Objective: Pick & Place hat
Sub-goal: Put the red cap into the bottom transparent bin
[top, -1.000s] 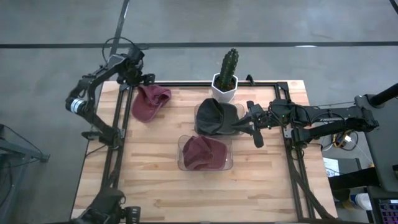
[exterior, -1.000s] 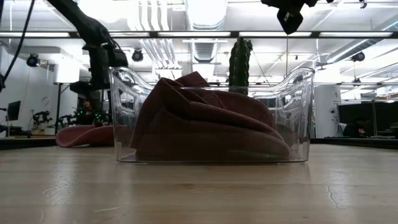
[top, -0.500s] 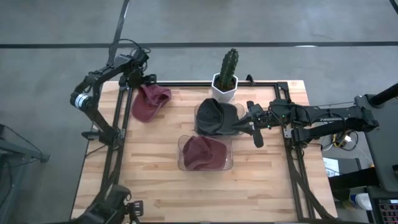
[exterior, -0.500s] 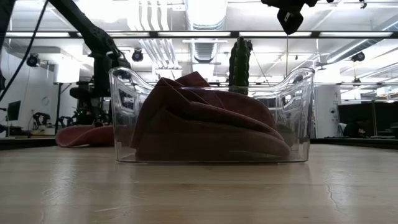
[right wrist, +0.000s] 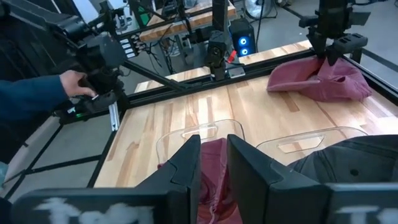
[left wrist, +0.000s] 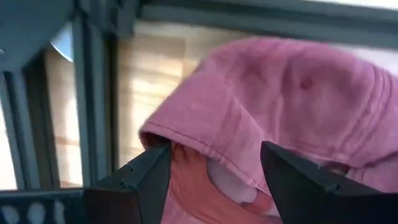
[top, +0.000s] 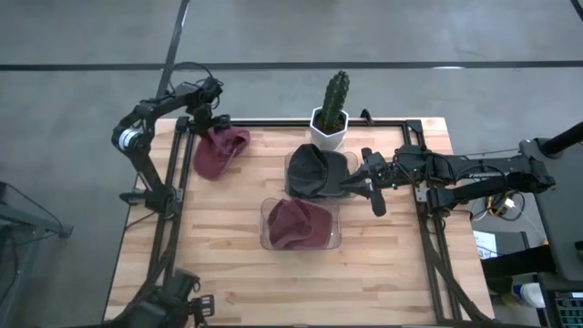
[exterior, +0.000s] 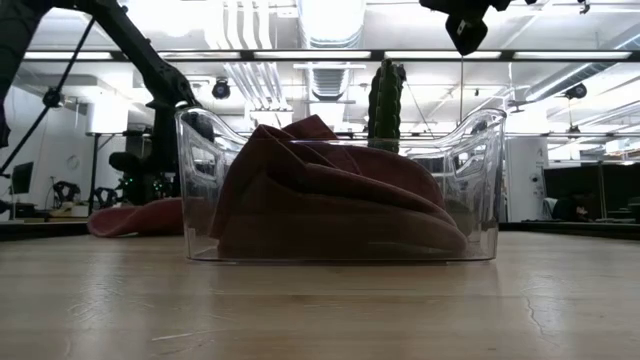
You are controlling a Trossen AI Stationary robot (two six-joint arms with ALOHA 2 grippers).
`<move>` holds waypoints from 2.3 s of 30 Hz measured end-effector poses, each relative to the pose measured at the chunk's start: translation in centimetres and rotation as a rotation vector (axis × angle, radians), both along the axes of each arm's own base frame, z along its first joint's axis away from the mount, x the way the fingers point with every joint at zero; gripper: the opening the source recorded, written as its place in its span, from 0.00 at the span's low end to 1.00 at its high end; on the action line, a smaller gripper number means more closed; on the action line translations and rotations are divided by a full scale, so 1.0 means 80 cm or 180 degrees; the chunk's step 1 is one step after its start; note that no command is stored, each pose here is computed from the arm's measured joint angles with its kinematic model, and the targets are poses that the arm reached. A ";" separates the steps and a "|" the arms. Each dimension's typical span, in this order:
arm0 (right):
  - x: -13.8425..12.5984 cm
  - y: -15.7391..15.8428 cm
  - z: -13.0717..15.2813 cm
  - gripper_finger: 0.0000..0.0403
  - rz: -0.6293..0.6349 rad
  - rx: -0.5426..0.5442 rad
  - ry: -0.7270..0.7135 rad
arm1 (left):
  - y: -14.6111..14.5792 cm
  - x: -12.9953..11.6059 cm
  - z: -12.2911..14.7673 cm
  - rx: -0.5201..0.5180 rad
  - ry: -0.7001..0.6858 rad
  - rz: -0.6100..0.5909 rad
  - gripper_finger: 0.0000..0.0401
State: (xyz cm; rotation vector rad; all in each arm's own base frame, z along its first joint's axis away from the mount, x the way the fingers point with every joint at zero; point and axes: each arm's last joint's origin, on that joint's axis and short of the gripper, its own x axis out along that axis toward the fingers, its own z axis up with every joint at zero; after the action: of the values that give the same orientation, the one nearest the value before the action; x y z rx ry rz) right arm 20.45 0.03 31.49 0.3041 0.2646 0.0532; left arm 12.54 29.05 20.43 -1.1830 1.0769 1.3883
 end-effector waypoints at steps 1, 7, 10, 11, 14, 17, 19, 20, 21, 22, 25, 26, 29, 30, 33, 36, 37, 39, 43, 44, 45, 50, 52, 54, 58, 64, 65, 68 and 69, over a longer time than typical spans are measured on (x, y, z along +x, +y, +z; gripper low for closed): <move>0.000 0.000 0.000 0.19 0.0003 -0.0012 0.0000 | -0.002 0.002 -0.001 -0.0064 -0.0016 -0.0022 0.59; 0.000 0.000 0.000 0.19 0.0012 -0.0046 -0.0004 | -0.020 0.028 -0.011 -0.0357 -0.0024 -0.0076 0.59; 0.000 0.000 0.000 0.17 0.0020 -0.0077 -0.0007 | -0.026 0.042 -0.015 -0.0408 -0.0058 -0.0108 0.59; 0.000 0.000 0.000 0.17 0.0022 -0.0084 -0.0007 | -0.029 0.046 -0.015 -0.0427 -0.0092 -0.0127 0.59; 0.000 0.000 0.000 0.16 0.0022 -0.0086 -0.0007 | -0.035 0.051 -0.004 -0.0360 -0.0162 -0.0174 0.59; 0.000 0.000 0.000 0.16 0.0013 -0.0050 0.0000 | -0.037 0.047 0.023 -0.0122 -0.0237 -0.0151 0.59; 0.000 0.000 -0.001 0.16 0.0009 -0.0033 0.0016 | -0.038 0.039 0.042 0.0105 -0.0169 -0.0110 0.59; 0.000 0.000 -0.001 0.16 0.0008 -0.0031 0.0019 | -0.039 0.034 0.050 0.0232 -0.0089 -0.0106 0.59; 0.000 0.000 -0.001 0.16 0.0007 -0.0031 0.0019 | -0.040 0.029 0.058 0.0358 -0.0005 -0.0105 0.59; 0.000 0.000 -0.001 0.17 0.0009 -0.0032 0.0019 | -0.040 0.024 0.064 0.0459 0.0101 -0.0089 0.59; 0.000 0.000 -0.001 0.18 0.0010 -0.0042 0.0018 | -0.040 0.012 0.067 0.0516 0.0299 -0.0003 0.59; 0.000 0.000 -0.001 0.18 0.0010 -0.0042 0.0018 | -0.041 0.009 0.064 0.0450 0.0338 0.0021 0.59; 0.000 0.000 -0.001 0.19 0.0013 -0.0052 0.0016 | -0.040 0.009 0.051 0.0320 0.0363 0.0010 0.59; 0.000 0.000 -0.001 0.20 0.0013 -0.0053 0.0016 | -0.040 0.009 0.045 0.0268 0.0381 0.0024 0.59; 0.000 0.000 -0.001 0.20 0.0011 -0.0040 0.0018 | -0.039 0.011 0.026 0.0052 0.0390 0.0016 0.59; 0.000 0.000 -0.001 0.19 0.0012 -0.0029 0.0019 | -0.037 0.012 0.013 -0.0076 0.0431 0.0011 0.59; 0.000 0.000 -0.001 0.18 0.0011 -0.0028 0.0017 | -0.037 0.013 0.009 -0.0108 0.0446 0.0010 0.59; 0.000 0.000 -0.001 0.18 0.0020 -0.0026 0.0017 | -0.035 0.014 0.003 -0.0150 0.0464 0.0016 0.59; 0.000 0.000 -0.001 0.17 0.0032 -0.0023 0.0017 | -0.032 0.015 -0.006 -0.0213 0.0497 0.0027 0.59; 0.000 0.000 -0.001 0.17 0.0032 -0.0023 0.0016 | -0.031 0.016 -0.009 -0.0237 0.0508 0.0026 0.59; 0.000 0.000 -0.001 0.18 0.0032 -0.0023 0.0017 | -0.030 0.016 -0.012 -0.0270 0.0508 0.0028 0.59; 0.000 0.000 -0.001 0.20 0.0034 -0.0028 0.0016 | -0.032 0.023 -0.034 -0.0661 0.0173 0.0038 0.59; 0.000 0.000 -0.001 0.20 0.0036 -0.0035 0.0016 | -0.035 0.027 -0.042 -0.0796 -0.0033 0.0021 0.59; 0.000 0.000 -0.001 0.21 0.0036 -0.0035 0.0020 | -0.037 0.031 -0.049 -0.0898 -0.0237 0.0010 0.59; 0.000 0.000 -0.001 0.21 0.0041 -0.0056 0.0027 | -0.040 0.032 -0.053 -0.0968 -0.0409 0.0010 0.59; -0.001 0.000 -0.002 0.18 0.0048 -0.0082 0.0040 | -0.040 0.034 -0.052 -0.0944 -0.0485 -0.0012 0.59; -0.001 0.000 -0.002 0.18 0.0048 -0.0082 0.0041 | -0.039 0.035 -0.052 -0.0922 -0.0497 -0.0026 0.59; -0.001 0.000 -0.002 0.17 0.0049 -0.0083 0.0041 | -0.036 0.036 -0.052 -0.0835 -0.0543 -0.0108 0.59; -0.001 0.000 -0.002 0.17 0.0049 -0.0083 0.0040 | -0.034 0.037 -0.052 -0.0799 -0.0563 -0.0132 0.59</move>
State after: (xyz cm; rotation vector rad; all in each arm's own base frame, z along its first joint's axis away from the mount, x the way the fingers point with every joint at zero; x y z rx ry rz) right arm 20.40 0.06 31.36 0.2766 0.2798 0.0630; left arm 15.51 26.30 16.23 -1.4275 1.1652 1.1162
